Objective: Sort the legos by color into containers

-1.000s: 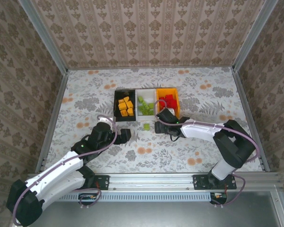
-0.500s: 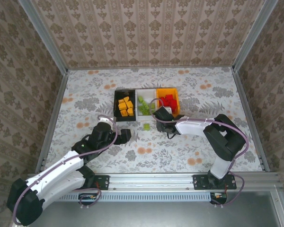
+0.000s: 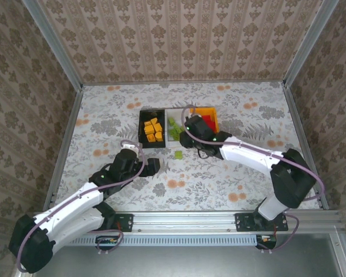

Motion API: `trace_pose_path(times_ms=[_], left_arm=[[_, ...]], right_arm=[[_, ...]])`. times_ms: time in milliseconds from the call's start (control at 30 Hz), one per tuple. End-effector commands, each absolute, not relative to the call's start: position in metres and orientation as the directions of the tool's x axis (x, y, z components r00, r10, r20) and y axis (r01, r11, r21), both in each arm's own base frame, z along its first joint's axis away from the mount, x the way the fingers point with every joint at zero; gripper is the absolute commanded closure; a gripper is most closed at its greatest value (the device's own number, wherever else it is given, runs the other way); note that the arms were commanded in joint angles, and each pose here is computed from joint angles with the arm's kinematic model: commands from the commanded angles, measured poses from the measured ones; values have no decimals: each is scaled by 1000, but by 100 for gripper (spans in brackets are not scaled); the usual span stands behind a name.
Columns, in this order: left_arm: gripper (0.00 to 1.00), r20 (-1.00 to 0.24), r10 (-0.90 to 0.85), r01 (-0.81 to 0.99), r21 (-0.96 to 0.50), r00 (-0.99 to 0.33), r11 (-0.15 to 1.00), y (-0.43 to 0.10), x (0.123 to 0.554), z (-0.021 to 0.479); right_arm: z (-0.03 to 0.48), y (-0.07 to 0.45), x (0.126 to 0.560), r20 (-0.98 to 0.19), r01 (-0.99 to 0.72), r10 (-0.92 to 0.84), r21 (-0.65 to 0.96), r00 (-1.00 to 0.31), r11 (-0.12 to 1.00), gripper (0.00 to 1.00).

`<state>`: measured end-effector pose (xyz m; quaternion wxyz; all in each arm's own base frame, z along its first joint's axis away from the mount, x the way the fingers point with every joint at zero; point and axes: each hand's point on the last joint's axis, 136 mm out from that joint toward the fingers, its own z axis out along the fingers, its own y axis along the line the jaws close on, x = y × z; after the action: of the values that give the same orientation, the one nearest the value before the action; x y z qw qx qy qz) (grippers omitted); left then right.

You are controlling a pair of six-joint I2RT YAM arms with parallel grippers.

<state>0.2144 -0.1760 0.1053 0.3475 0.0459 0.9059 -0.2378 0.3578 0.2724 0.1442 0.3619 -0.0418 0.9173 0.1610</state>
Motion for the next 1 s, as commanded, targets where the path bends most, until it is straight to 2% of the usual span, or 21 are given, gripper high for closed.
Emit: trace_pose_path(times_ms=[0,233,367,433,567,967], left_arm=[[0,-652,-69,257,-390,-755,884,-179,216,112],[0,-646,-42,275,-382,-762,882,-188,219,113],[0,-656,-8,298,-354,-755,886,-197,225,115],[0,-663,12,311,-335,-749,889,-205,229,116],[0,-673,61,345,-296,-737,891,-228,237,113],[7,-673,225,404,-120,-705,907,-294,258,77]], right_arm=[[134,275,381,-680,-151,5,170,-734,974,65],[129,288,423,-699,-116,-1,117,-715,986,56],[139,291,427,-722,-128,3,128,-692,983,27],[149,288,425,-734,-126,18,141,-679,982,22],[166,268,410,-755,-91,73,173,-651,981,19],[167,176,339,-769,43,231,257,-596,966,17]])
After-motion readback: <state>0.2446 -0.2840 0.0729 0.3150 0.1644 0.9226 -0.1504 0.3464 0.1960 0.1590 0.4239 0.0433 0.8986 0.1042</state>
